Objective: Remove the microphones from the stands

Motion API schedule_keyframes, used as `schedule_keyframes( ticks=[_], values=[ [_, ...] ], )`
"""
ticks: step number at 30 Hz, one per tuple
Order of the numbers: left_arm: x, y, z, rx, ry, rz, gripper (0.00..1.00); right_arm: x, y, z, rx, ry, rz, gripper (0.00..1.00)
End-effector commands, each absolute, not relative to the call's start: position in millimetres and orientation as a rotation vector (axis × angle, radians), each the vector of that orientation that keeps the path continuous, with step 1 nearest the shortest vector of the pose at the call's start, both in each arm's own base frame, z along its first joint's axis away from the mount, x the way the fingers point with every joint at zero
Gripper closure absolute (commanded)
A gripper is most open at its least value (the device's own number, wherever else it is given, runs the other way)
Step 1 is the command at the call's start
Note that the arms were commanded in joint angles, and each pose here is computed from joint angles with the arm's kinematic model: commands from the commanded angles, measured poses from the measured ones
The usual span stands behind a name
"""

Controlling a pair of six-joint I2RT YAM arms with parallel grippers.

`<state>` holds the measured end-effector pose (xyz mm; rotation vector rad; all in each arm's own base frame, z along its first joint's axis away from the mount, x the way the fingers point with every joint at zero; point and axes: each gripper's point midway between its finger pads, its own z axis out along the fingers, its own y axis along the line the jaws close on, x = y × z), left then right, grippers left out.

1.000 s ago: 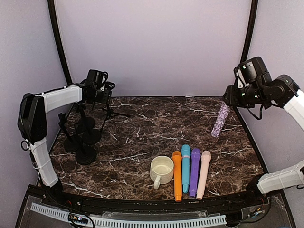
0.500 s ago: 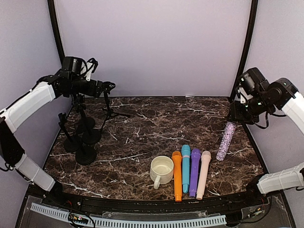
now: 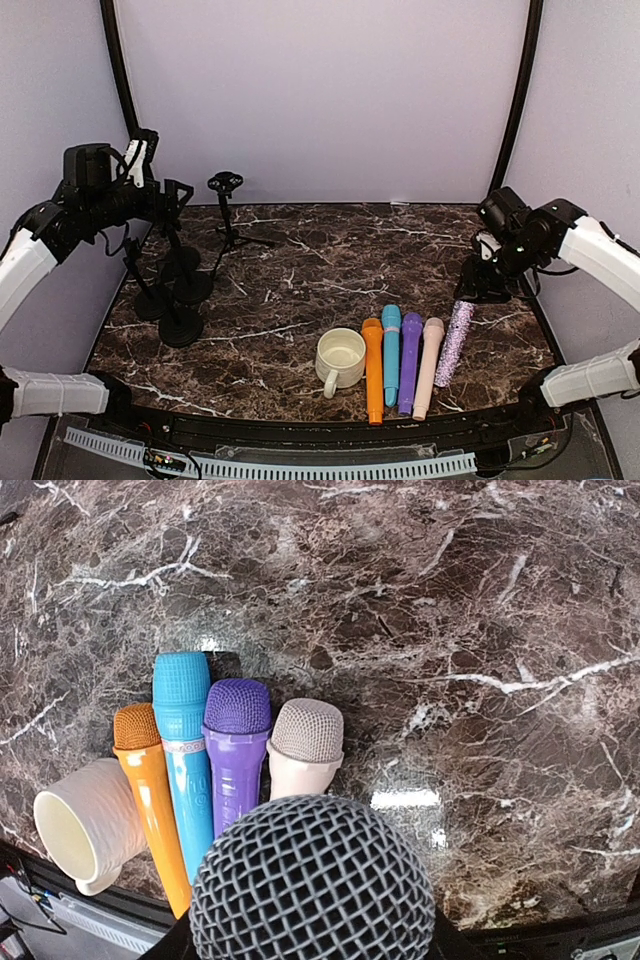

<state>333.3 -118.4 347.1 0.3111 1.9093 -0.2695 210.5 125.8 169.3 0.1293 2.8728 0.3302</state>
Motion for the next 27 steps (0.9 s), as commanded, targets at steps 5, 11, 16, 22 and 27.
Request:
schedule_keyframes(
  ticks=[5,11,16,22,27],
  values=[
    [294.9,-88.1,355.1,0.195,1.826,-0.226,0.08,192.6,125.7,126.9,0.220,2.976,0.333,0.87],
    [281.2,-76.6,347.2,0.143,1.819,-0.210,0.08,207.2,129.2,93.0,0.347,2.940,0.333,0.84],
    [273.3,-76.3,341.7,0.142,1.834,-0.228,0.08,224.9,126.1,83.0,0.435,2.878,0.286,0.82],
    [266.2,-73.9,338.0,0.132,1.848,-0.234,0.08,234.5,127.1,66.2,0.472,2.860,0.268,0.79],
    [262.2,-70.1,334.2,0.126,1.858,-0.218,0.08,233.4,128.4,61.7,0.493,2.839,0.305,0.67]
  ],
)
